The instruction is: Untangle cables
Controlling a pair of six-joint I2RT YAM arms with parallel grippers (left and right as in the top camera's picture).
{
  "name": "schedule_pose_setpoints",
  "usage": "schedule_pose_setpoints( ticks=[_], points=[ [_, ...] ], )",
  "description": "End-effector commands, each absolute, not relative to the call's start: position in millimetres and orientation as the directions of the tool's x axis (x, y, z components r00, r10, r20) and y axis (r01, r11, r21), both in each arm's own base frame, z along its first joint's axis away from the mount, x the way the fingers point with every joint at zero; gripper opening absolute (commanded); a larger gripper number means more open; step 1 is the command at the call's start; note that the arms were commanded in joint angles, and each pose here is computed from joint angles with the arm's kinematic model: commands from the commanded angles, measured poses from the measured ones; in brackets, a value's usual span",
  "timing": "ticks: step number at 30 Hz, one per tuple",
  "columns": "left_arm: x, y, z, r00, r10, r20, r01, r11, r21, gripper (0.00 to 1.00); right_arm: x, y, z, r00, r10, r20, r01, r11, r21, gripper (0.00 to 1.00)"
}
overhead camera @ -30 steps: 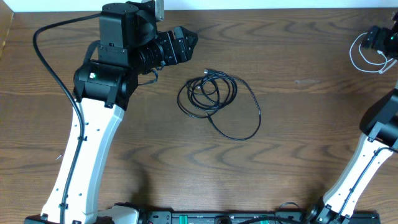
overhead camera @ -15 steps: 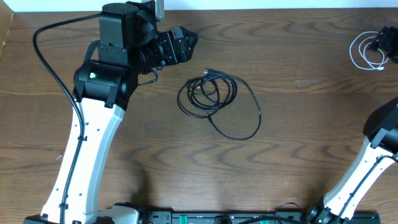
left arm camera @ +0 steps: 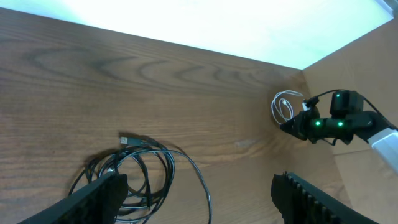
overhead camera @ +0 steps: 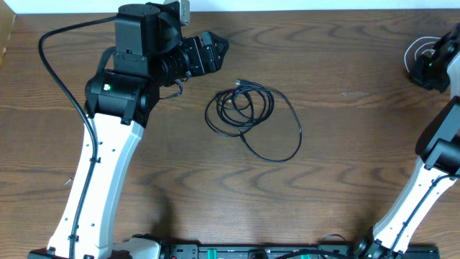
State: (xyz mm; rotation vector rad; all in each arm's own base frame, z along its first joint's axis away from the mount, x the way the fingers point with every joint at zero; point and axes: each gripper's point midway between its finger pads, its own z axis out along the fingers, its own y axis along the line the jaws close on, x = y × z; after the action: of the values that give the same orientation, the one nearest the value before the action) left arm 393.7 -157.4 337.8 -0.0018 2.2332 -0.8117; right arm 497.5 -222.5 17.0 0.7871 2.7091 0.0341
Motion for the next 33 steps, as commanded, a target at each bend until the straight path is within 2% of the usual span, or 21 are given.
schedule_pose_setpoints(
  ticks=[1, 11, 16, 21, 24, 29, 33],
  points=[
    [395, -154, 336, -0.723, -0.246, -0.645, 0.217, 0.806, -0.551, 0.80, 494, -224, 6, -0.795, 0.528, -0.298, 0.525, 0.846, 0.099, 0.09],
    [395, -154, 335, -0.725, -0.246, -0.643, 0.215, 0.806, -0.551, 0.80, 494, -244, -30, -0.713, 0.580, -0.393, 0.615, 0.787, 0.047, 0.04],
    [393, -154, 331, -0.737, -0.244, -0.631, 0.205, 0.808, -0.552, 0.80, 514, -254, -41, -0.639, 0.552, -0.537, 0.609, 0.788, 0.085, 0.04],
    [393, -154, 324, -0.752, -0.243, -0.612, 0.189, 0.810, -0.555, 0.80, 533, -267, -39, -0.496, 0.493, -0.715, 0.604, 0.787, 0.124, 0.12],
    [394, -154, 324, -0.752, -0.244, -0.613, 0.189, 0.810, -0.555, 0.80, 533, -279, -34, -0.411, 0.495, -0.765, 0.650, 0.748, 0.134, 0.11],
    [394, -154, 324, -0.752, -0.243, -0.613, 0.190, 0.810, -0.555, 0.80, 543, -261, -23, -0.448, 0.491, -0.747, 0.559, 0.806, 0.195, 0.11],
    [394, -154, 324, -0.752, -0.243, -0.612, 0.190, 0.810, -0.555, 0.80, 546, -241, 16, -0.475, 0.503, -0.722, 0.482, 0.835, 0.264, 0.13]
  ],
)
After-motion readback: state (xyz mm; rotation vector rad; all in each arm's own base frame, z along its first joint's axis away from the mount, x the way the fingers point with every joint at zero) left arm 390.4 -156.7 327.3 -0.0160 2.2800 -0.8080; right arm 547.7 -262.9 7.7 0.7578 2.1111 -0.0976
